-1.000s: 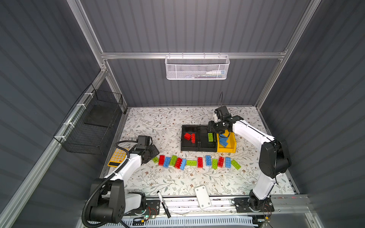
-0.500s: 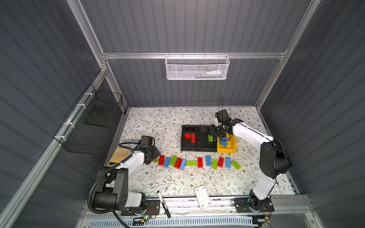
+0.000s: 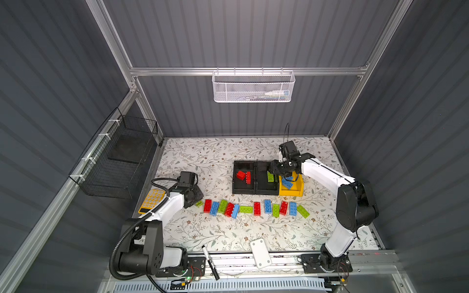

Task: Sort the legos into containers by color
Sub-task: Pick up the lego from the middle-left of the table, then place the lego in the container, then pick up the lego from the middle-right of the table, then place the lego in the container, then pick up the lego from the middle-left of the table.

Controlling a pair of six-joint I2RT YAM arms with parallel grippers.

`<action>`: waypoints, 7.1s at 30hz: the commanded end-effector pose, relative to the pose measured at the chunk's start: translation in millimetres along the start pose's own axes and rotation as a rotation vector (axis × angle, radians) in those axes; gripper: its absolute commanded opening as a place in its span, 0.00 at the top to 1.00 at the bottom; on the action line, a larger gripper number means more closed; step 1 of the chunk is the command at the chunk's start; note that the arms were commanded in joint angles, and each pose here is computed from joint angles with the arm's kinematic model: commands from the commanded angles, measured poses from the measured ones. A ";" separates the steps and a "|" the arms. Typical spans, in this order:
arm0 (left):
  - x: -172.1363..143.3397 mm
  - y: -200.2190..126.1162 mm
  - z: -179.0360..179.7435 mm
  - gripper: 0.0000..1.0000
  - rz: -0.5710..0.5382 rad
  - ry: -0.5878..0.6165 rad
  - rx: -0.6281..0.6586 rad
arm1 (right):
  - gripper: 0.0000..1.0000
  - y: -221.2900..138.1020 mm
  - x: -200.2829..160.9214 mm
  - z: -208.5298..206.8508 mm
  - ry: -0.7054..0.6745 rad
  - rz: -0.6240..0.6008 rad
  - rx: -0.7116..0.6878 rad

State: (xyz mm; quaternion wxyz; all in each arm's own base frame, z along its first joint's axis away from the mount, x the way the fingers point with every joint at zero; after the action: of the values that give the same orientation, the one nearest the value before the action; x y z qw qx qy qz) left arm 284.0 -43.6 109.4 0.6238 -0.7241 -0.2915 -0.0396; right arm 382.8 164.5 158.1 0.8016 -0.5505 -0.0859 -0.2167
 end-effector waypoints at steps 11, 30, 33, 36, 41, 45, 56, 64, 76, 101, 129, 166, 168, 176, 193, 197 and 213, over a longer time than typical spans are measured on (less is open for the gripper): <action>59.0 -75.5 -123.0 0.79 -0.216 0.395 -0.123 | 0.46 -54.1 -20.0 -76.9 0.160 -0.101 -0.117; 10.3 -30.5 -359.0 0.79 -0.159 0.841 -0.440 | 0.44 -70.0 -102.4 -160.9 0.371 0.005 -0.210; -0.1 -11.9 -371.8 0.79 -0.119 0.847 -0.459 | 0.41 -68.8 -113.9 -157.6 0.389 0.036 -0.165; -7.0 1.3 -377.8 0.79 -0.094 0.846 -0.466 | 0.38 -69.4 -123.8 -159.7 0.375 0.052 -0.165; -17.0 23.5 -376.8 0.79 -0.050 0.842 -0.458 | 0.36 -67.4 -138.1 -162.6 0.388 0.117 -0.182; -24.0 35.3 -376.2 0.78 -0.026 0.828 -0.461 | 0.36 -59.0 -147.1 -165.3 0.425 0.157 -0.187; -22.8 37.1 -380.1 0.51 -0.038 0.818 -0.471 | 0.34 -48.9 -162.1 -170.8 0.430 0.198 -0.243; -12.3 22.4 -378.2 0.43 -0.093 0.815 -0.465 | 0.34 -46.5 -156.9 -175.4 0.472 0.189 -0.311; 6.5 8.4 -345.7 0.42 -0.136 0.778 -0.416 | 0.34 -30.7 -138.4 -180.5 0.483 0.204 -0.386; 63.8 -32.2 -265.5 0.40 -0.273 0.700 -0.408 | 0.37 -26.2 -124.7 -169.7 0.139 0.292 -0.510; 63.9 -26.2 -193.6 0.40 -0.253 0.562 -0.296 | 0.73 -57.5 -90.9 -133.0 0.091 0.156 -0.414; -11.0 -3.6 -37.8 0.30 -0.052 0.159 -0.170 | 0.48 41.6 -2.5 50.6 -0.136 0.095 -0.095; -15.2 -1.3 -36.4 0.29 -0.034 0.158 -0.171 | 0.47 37.8 -1.0 51.3 -0.140 0.089 -0.089; -23.3 2.2 -32.4 0.26 0.000 0.179 -0.160 | 0.46 16.6 4.8 43.8 -0.131 0.032 -0.094; -47.5 9.6 -29.3 0.27 0.069 0.225 -0.140 | 0.46 -8.1 9.1 17.0 -0.080 -0.021 -0.109; -49.7 18.0 -25.8 0.30 0.094 0.240 -0.090 | 0.46 -8.2 7.6 14.5 -0.070 -0.017 -0.109; -49.0 25.4 -24.0 0.54 0.118 0.271 -0.042 | 0.46 -13.5 7.4 3.5 -0.045 -0.029 -0.122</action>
State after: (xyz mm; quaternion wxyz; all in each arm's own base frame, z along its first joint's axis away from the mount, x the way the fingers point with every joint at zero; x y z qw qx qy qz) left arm 265.1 -86.9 71.2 0.6284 -0.7493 -0.1766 -0.1116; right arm 387.0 165.8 168.9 0.7635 -0.6018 -0.1002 -0.2117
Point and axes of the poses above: each gripper's point midway between its finger pads, its own y axis out along the fingers, its own z axis along the line the jaws close on, x = y × z, the point moved 5 cm from there along -y, back along the fingers, and after that the axes turned 7 degrees about y, right-handed, at the moved point
